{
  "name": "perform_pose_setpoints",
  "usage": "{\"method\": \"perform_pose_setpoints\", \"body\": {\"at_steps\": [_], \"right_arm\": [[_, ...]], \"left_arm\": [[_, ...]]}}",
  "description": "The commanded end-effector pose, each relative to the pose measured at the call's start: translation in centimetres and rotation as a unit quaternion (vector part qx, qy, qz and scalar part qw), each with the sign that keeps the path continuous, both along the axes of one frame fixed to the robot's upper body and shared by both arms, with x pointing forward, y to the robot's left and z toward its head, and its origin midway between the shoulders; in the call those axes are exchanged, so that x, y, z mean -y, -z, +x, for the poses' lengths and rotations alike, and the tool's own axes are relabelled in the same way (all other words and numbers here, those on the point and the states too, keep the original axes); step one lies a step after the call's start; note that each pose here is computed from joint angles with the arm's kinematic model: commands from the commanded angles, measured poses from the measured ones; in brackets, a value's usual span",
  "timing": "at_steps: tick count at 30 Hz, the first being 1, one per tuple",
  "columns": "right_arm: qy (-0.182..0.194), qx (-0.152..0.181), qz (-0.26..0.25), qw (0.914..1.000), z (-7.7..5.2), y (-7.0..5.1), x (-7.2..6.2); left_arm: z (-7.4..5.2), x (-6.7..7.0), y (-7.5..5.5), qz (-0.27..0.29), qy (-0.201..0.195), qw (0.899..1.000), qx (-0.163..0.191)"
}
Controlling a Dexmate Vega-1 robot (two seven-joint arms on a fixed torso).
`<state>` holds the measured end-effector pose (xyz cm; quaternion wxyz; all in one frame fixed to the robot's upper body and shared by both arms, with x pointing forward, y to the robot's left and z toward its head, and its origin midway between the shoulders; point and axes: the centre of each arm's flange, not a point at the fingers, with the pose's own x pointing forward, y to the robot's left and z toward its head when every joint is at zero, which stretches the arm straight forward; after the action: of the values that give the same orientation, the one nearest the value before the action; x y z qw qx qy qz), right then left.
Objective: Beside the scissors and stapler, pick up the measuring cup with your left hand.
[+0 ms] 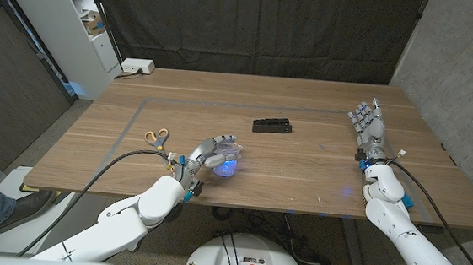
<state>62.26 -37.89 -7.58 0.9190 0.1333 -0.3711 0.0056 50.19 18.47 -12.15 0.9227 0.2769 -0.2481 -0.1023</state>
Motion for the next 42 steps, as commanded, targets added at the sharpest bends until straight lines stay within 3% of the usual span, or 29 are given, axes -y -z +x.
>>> {"method": "perform_pose_setpoints", "body": {"at_steps": [1,18,31,42], "right_arm": [[0.002,0.000,-0.001,1.0000,-0.1,-0.3,0.0],[0.010,0.006,-0.007,0.9999,-0.6,-1.3,-0.4],[0.017,0.010,-0.007,0.9998,-0.9,-1.9,-0.5],[0.020,0.012,-0.009,0.9997,-1.1,-2.5,-0.9]], "left_arm": [[-0.2,-0.1,-1.1,0.003,0.003,1.000,0.009],[0.3,-0.9,-3.6,0.017,0.008,0.999,0.028],[0.1,-1.2,-6.4,0.035,0.018,0.998,0.053],[0.3,-1.2,-7.5,0.038,0.034,0.996,0.071]]}}
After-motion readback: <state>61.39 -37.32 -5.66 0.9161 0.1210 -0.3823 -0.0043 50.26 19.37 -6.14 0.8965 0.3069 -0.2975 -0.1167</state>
